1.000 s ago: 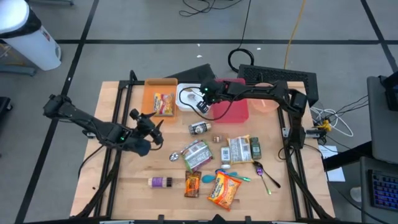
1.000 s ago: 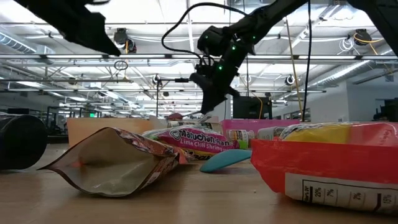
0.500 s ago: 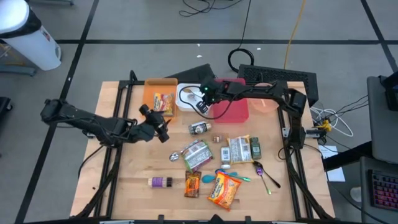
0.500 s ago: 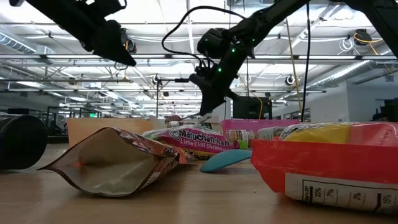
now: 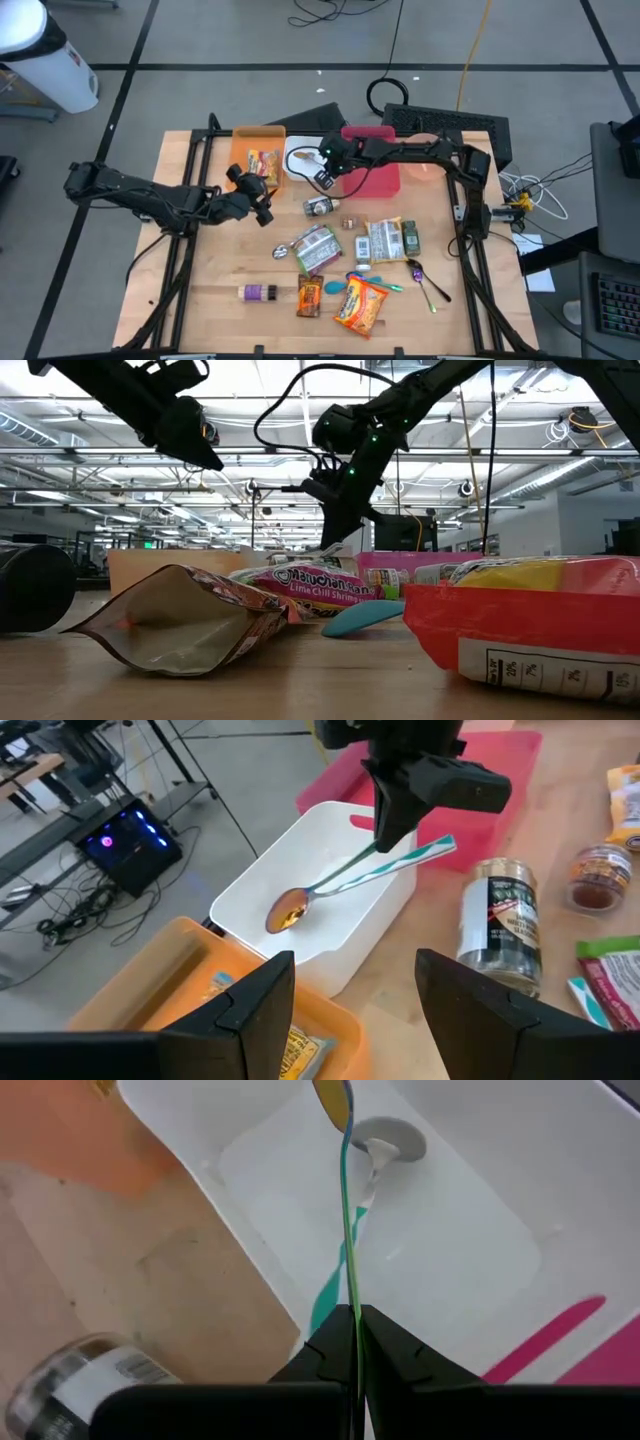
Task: Pick & Place Food Item
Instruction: Put the left purple spoon into the white bin
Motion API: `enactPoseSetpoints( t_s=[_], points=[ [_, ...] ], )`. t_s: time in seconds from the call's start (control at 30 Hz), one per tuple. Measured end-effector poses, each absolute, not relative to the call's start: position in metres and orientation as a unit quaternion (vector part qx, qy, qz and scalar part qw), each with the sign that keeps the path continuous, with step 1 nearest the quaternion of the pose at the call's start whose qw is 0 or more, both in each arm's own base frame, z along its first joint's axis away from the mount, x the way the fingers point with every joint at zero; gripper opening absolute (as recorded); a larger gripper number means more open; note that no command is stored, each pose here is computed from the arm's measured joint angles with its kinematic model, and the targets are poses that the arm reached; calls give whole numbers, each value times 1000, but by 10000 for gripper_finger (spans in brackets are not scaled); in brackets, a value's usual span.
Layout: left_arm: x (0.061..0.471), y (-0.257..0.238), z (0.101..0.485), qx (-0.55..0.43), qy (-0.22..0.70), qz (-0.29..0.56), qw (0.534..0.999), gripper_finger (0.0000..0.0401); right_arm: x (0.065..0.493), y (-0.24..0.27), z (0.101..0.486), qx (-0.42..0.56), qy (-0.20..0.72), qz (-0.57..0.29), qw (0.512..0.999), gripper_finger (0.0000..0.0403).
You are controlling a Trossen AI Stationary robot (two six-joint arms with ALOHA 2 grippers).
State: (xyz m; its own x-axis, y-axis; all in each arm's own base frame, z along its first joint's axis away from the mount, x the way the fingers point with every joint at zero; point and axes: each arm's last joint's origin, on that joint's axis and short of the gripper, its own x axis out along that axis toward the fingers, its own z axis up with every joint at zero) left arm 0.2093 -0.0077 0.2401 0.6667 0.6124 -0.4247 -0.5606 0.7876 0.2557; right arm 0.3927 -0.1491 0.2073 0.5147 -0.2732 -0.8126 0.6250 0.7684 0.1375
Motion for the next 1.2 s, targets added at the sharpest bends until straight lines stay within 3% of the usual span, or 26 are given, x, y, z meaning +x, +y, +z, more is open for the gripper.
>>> enactPoseSetpoints(
  t_s=[0.83, 1.2],
  points=[
    [229, 11, 211, 63, 313, 354, 879, 214, 396, -137, 209, 235, 415, -239, 846, 0],
    [238, 16, 210, 52, 306, 316, 897, 214, 396, -137, 209, 235, 418, -237, 845, 8]
  ],
)
